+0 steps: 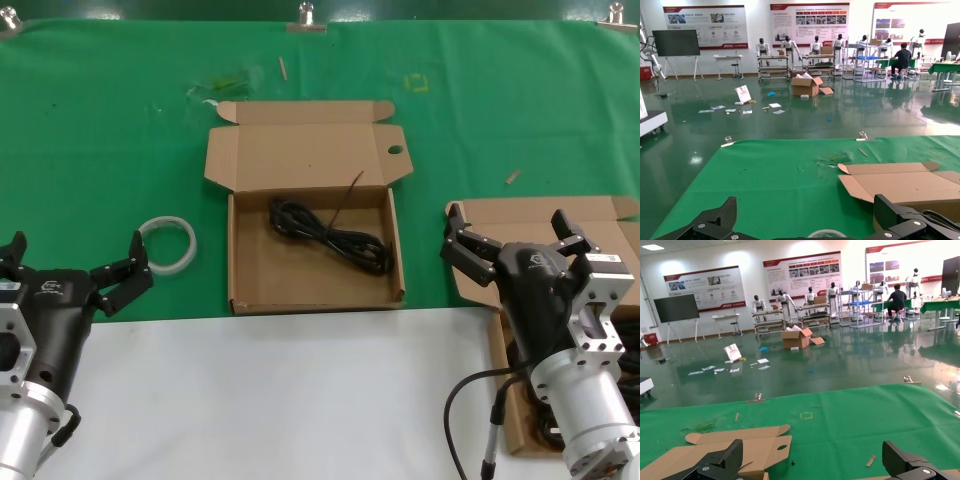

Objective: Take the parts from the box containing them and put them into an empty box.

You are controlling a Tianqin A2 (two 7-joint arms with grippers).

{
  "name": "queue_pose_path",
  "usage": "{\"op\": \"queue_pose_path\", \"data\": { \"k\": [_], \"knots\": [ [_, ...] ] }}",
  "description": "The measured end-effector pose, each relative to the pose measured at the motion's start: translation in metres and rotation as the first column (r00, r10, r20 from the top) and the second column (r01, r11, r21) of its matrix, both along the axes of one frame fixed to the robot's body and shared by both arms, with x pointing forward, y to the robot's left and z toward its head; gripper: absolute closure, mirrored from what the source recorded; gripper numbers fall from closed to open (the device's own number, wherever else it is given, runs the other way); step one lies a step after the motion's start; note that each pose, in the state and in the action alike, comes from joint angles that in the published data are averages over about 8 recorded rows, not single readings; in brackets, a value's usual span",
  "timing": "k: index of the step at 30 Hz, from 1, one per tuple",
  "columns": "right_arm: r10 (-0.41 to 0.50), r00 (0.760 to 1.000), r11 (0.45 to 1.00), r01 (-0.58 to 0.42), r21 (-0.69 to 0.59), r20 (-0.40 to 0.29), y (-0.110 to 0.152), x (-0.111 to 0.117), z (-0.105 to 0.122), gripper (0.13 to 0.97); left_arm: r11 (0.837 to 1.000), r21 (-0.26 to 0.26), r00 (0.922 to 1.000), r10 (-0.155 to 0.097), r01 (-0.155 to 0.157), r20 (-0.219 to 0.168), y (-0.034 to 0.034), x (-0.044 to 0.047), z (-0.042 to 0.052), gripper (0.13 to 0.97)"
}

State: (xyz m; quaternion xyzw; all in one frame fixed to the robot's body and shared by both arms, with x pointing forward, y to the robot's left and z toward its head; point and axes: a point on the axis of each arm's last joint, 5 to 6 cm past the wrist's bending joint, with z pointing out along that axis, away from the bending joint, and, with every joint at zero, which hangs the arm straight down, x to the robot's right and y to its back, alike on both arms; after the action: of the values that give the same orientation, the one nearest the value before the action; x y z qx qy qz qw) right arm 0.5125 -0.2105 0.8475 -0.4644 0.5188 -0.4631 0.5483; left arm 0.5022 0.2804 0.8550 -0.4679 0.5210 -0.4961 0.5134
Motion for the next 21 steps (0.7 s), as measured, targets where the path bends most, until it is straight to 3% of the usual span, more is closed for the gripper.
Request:
{"op": "queue_pose_path", "data": {
  "k": [21],
  "knots": [
    [0.000, 1.000, 1.000, 0.000, 0.000, 0.000, 0.0000, 0.0000, 0.0000, 0.130, 1.000, 0.000, 1.0000, 0.000, 0.000, 0.000, 0.0000, 0.0000, 0.0000, 0.132]
  ]
}}
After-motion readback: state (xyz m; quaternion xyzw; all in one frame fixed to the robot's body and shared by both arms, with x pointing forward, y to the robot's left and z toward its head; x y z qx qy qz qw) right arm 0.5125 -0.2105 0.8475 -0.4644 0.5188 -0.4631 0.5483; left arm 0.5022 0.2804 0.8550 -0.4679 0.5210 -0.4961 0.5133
